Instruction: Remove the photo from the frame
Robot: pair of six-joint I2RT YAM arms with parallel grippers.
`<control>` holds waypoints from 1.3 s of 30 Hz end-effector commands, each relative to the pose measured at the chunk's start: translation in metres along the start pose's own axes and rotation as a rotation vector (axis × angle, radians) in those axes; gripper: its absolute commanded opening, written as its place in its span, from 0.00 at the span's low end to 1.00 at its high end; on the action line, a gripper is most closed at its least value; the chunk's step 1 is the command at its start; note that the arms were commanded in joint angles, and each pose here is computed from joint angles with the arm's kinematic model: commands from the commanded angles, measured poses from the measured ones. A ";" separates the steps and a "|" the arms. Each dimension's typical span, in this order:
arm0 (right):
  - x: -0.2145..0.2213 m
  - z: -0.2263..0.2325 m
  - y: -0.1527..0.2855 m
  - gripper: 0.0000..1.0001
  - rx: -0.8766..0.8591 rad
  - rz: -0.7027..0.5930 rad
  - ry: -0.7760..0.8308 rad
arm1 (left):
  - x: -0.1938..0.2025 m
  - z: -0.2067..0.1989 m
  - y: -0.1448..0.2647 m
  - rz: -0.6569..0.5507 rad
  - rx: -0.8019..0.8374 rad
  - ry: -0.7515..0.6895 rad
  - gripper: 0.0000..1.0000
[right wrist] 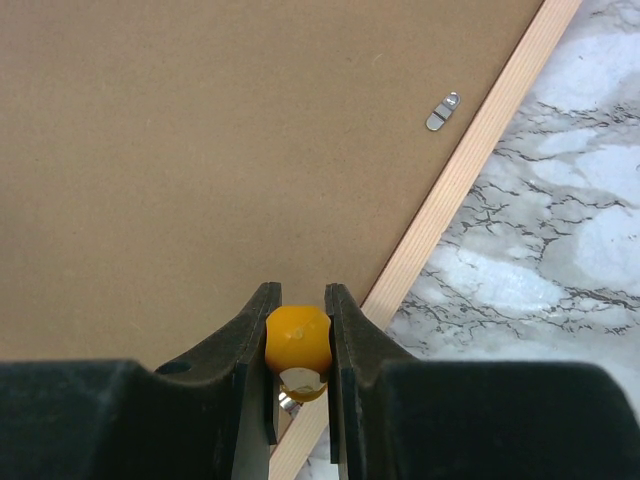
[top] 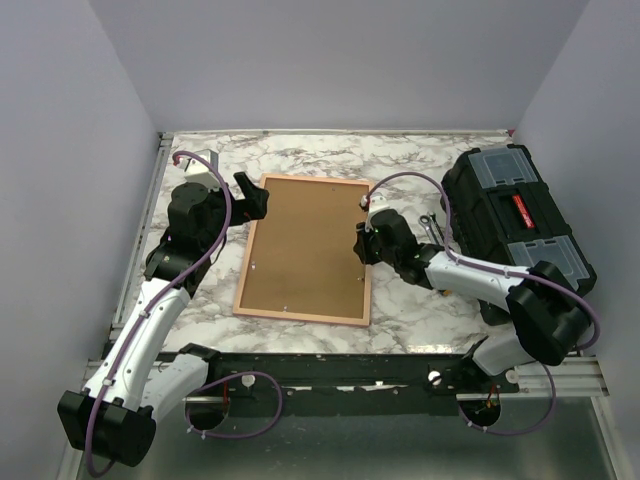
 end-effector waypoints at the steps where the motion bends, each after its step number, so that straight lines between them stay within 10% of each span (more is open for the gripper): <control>1: 0.006 0.009 0.003 0.01 -0.034 0.015 -0.009 | -0.011 -0.006 0.003 -0.023 0.023 0.001 0.95; 39: 0.006 0.016 0.023 0.01 -0.048 0.016 -0.135 | -0.010 -0.005 0.002 -0.019 0.018 -0.002 0.96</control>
Point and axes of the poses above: each gripper's point midway between its finger pads, its own y axis back along the fingers, its own z axis along the line the jaws close on, x = y × z, the point moved 1 cm from there along y, back along the fingers, and after that the axes turned 2 degrees about y, right-handed, at the moved point
